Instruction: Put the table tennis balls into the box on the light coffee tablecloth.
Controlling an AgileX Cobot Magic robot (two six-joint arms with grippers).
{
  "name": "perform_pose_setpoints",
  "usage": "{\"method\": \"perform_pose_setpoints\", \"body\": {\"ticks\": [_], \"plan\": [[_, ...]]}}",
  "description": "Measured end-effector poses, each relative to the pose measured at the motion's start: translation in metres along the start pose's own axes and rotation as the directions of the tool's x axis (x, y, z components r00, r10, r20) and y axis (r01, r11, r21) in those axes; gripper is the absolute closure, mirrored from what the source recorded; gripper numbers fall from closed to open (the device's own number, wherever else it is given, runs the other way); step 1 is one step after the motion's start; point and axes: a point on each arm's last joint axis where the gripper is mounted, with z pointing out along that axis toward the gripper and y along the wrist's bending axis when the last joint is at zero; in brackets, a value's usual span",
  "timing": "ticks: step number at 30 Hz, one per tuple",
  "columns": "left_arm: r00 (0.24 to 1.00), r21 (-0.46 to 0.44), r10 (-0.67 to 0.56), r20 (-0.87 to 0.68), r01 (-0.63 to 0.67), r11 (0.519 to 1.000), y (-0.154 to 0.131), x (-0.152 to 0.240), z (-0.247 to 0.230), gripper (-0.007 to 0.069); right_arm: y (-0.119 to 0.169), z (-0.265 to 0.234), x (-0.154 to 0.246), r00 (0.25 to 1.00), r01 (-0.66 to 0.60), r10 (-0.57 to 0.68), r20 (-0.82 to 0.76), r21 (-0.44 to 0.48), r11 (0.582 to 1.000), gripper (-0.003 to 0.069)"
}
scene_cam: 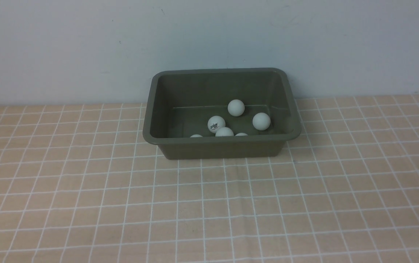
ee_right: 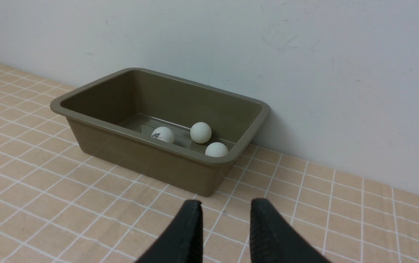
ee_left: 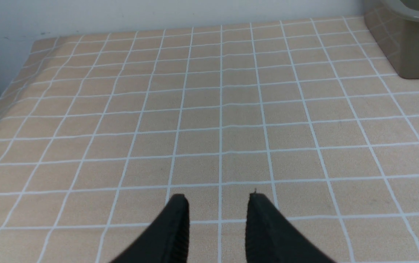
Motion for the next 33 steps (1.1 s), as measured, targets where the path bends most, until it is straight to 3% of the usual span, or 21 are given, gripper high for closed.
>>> {"method": "perform_pose_setpoints", "body": {"ticks": [3, 6, 9, 10, 18, 28, 33], "plan": [[1.000, 0.000, 0.000, 0.000, 0.000, 1.000, 0.000, 0.000, 0.000, 0.0453, -0.002, -0.001, 0.000, 1.000, -0.003, 0.003, 0.004, 0.027, 1.000, 0.0477], [1.000, 0.000, 0.000, 0.000, 0.000, 1.000, 0.000, 0.000, 0.000, 0.0453, -0.010, -0.004, -0.001, 0.996, -0.083, 0.080, 0.032, 0.144, 0.986, 0.0477], [1.000, 0.000, 0.000, 0.000, 0.000, 1.000, 0.000, 0.000, 0.000, 0.0453, -0.018, -0.006, -0.002, 0.986, -0.161, 0.145, 0.081, 0.258, 0.953, 0.0477], [1.000, 0.000, 0.000, 0.000, 0.000, 1.000, 0.000, 0.000, 0.000, 0.0453, -0.023, -0.007, 0.001, 0.981, -0.191, 0.163, 0.108, 0.338, 0.921, 0.0477], [1.000, 0.000, 0.000, 0.000, 0.000, 1.000, 0.000, 0.000, 0.000, 0.0453, -0.029, -0.016, 0.044, 0.969, -0.247, 0.213, 0.127, 0.539, 0.805, 0.0477], [1.000, 0.000, 0.001, 0.000, -0.001, 1.000, 0.000, 0.000, 0.000, 0.0453, -0.027, -0.021, 0.093, 0.961, -0.211, 0.278, -0.009, 0.628, 0.749, 0.0477], [1.000, 0.000, 0.001, 0.000, -0.001, 1.000, 0.000, 0.000, 0.000, 0.0453, -0.025, -0.019, 0.093, 0.963, -0.208, 0.270, -0.016, 0.594, 0.777, 0.0477]]}}
